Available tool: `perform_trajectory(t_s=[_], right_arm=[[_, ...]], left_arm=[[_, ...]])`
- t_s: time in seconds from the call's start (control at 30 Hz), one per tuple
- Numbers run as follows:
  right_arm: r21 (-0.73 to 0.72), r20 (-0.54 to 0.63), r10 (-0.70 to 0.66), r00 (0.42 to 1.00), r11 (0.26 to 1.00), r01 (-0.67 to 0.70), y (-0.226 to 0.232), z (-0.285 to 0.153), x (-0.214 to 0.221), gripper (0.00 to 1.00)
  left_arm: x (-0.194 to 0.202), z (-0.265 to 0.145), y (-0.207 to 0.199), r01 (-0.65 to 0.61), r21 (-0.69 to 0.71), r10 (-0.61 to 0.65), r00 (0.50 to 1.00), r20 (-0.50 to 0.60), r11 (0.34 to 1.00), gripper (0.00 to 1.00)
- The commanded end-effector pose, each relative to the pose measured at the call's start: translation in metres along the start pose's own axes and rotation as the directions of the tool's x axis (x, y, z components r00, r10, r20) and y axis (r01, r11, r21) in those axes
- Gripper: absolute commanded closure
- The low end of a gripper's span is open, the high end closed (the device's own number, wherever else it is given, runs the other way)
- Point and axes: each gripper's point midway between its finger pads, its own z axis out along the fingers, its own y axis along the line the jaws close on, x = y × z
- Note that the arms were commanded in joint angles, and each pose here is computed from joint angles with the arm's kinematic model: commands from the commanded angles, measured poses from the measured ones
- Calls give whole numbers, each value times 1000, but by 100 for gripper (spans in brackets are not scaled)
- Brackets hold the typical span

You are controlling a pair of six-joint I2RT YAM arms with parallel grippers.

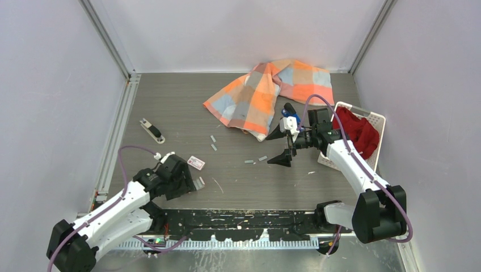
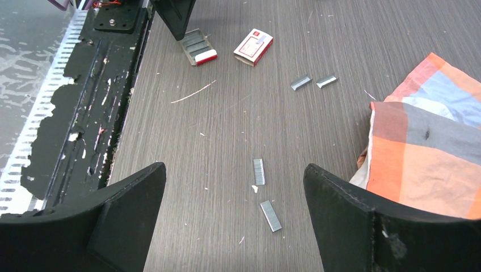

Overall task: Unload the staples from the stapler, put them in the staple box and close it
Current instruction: Move the staple box to the center of the board.

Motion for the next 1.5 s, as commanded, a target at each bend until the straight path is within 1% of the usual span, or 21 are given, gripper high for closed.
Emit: perform_trajectory(t_s=[0.0, 0.13, 0.33, 0.4, 0.5, 0.67, 0.9, 1.07, 1.17, 1.27, 1.37, 1.47], right_arm=[[-4, 32, -56, 998, 998, 56, 2, -2, -14, 5], [-4, 32, -58, 998, 998, 59, 2, -2, -15, 5], [-5, 33, -59, 998, 998, 60, 3, -2, -15, 5], [-6, 33, -57, 998, 998, 57, 3, -2, -14, 5], [-6, 33, -60, 998, 998, 61, 3, -2, -15, 5], [-6, 32, -59, 998, 998, 59, 3, -2, -15, 5], [-10, 35, -54, 998, 998, 55, 4, -2, -14, 5], [-51, 67, -50, 996, 997, 53, 13, 5, -13, 3], [-64, 21, -73, 997, 995, 74, 16, 16, -2, 3], [-66, -57, -102, 993, 993, 99, 17, 34, 12, 2], [-84, -130, -138, 982, 988, 128, 20, 58, 25, 0], [-126, -186, -163, 969, 982, 141, 26, 84, 35, 0]], left_arm=[[-23, -4, -10, 47, 23, -49, 994, 99, 999, 34], [-22, 7, -20, 69, 73, -75, 993, 93, 995, 34], [-23, 17, -27, 81, 82, -88, 993, 78, 993, 38], [-23, 20, -29, 78, 83, -84, 994, 70, 993, 40], [-20, 24, -34, 57, 93, -62, 997, 47, 994, 47], [-20, 29, -50, 35, 140, -37, 999, 12, 990, 54], [-14, 39, -74, 30, 206, -18, 998, -60, 978, 60], [-11, 41, -94, 22, 251, 1, 996, -90, 968, 61], [-12, 43, -103, 12, 270, 14, 996, -93, 963, 60], [-11, 44, -108, 7, 282, 22, 995, -100, 960, 60], [-12, 45, -114, 1, 304, 30, 995, -97, 953, 59], [-13, 45, -117, -8, 324, 39, 995, -88, 946, 59]])
